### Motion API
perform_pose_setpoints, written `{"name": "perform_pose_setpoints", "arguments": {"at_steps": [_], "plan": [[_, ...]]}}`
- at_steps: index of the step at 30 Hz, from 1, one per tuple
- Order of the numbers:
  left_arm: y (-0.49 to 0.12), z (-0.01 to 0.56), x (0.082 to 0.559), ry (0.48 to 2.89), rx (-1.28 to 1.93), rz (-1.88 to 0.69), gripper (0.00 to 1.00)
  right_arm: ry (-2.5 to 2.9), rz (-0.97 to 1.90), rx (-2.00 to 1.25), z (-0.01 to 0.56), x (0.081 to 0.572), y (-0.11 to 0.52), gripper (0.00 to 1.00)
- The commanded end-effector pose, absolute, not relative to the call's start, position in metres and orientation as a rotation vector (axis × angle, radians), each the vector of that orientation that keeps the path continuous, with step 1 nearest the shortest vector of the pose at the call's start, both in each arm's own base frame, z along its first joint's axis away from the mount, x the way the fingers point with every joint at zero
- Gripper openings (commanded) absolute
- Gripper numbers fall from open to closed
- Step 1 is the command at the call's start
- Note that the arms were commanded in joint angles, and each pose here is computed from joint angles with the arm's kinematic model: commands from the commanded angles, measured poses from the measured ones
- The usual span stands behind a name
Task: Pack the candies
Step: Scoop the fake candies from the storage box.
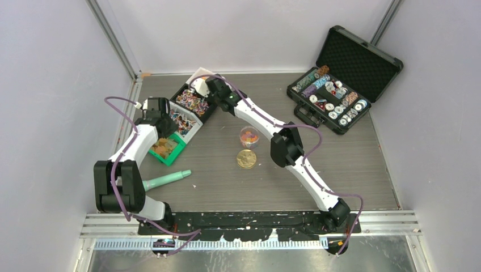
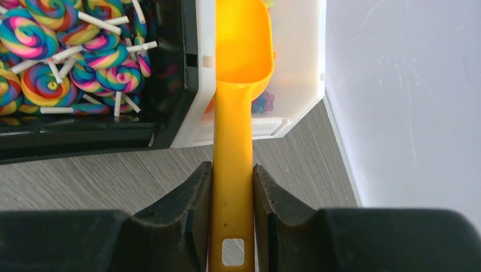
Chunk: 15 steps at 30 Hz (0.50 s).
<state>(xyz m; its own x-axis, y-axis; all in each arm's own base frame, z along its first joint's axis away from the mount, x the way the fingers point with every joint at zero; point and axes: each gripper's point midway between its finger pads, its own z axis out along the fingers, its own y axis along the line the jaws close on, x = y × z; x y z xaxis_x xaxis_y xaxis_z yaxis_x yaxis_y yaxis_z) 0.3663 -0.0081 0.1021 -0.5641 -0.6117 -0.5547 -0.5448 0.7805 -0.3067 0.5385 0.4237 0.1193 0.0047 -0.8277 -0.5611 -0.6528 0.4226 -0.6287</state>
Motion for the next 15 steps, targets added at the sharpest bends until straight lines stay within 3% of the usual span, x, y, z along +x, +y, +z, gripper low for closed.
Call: {"name": "perform_pose_setpoints", "arguments": {"at_steps": [1, 15], "plan": [[-0.016, 0.087, 0.364, 2.353, -0.843, -0.169, 0.23, 1.649, -0.089, -1.193, 0.14, 0.541, 0.45, 0.0], [-0.016, 0.082, 0.363, 2.391, -0.814, -0.15, 0.18, 1.682, 0.179, -1.005, 0.149, 0.55, 0.442, 0.0]]}}
